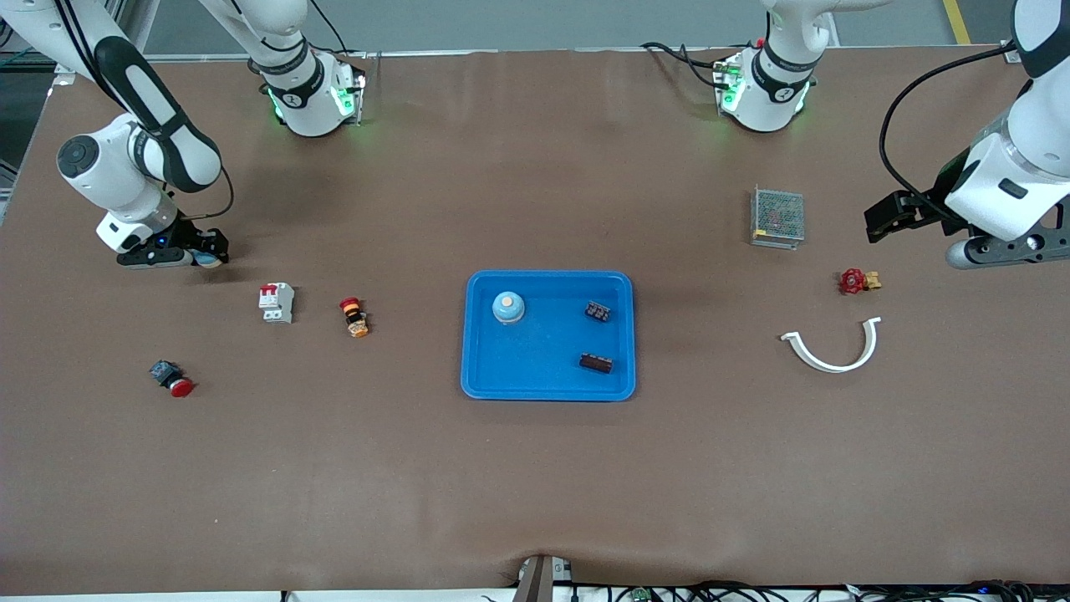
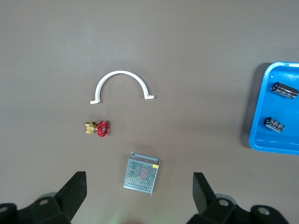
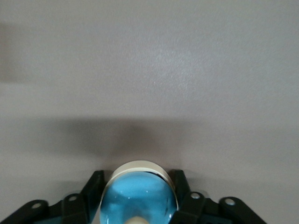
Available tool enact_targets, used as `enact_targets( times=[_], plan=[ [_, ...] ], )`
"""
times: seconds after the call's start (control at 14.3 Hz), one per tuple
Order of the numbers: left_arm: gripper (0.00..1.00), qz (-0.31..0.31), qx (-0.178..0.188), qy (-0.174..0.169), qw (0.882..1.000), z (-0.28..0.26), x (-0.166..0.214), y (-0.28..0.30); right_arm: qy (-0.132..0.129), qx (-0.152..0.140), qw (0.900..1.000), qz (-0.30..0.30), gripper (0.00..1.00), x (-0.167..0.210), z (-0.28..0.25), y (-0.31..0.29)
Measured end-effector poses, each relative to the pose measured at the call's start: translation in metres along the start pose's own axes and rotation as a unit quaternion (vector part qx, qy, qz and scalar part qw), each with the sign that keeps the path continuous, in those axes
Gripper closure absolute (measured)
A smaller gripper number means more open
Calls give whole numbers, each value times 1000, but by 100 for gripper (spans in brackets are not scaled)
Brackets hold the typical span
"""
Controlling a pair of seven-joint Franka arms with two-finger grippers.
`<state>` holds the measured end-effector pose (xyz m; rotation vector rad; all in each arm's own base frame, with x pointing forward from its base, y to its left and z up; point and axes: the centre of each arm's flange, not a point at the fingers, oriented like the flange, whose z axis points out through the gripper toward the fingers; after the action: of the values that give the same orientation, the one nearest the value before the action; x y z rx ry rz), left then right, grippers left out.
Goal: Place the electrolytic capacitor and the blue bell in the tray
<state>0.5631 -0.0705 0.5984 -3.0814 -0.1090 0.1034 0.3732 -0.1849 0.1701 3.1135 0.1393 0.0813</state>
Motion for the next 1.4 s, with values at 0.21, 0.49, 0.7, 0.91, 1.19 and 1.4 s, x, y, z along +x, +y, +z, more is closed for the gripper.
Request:
enact_targets(
  times=[0.21,0.49,0.7,0.91,1.19,1.4],
  plan=[
    [0,-1,-1,2,1000,3,3,-1,0,0,1000,0,34,0,0,0],
    [0,-1,-3,10,1000,2,5,-1,0,0,1000,0,34,0,0,0],
    [0,-1,-4,15,1000,1,6,0,4,1,1000,-10,34,8,-2,-6],
    [0,0,-4,13,1000,3,6,1,7,2,1000,-20,34,20,-6,-10],
    [0,0,-3,7,1000,8,6,1,3,5,1000,-27,34,40,-14,-13],
    [0,0,-2,6,1000,9,4,1,-7,10,1000,-24,34,67,-24,-24]
  ],
)
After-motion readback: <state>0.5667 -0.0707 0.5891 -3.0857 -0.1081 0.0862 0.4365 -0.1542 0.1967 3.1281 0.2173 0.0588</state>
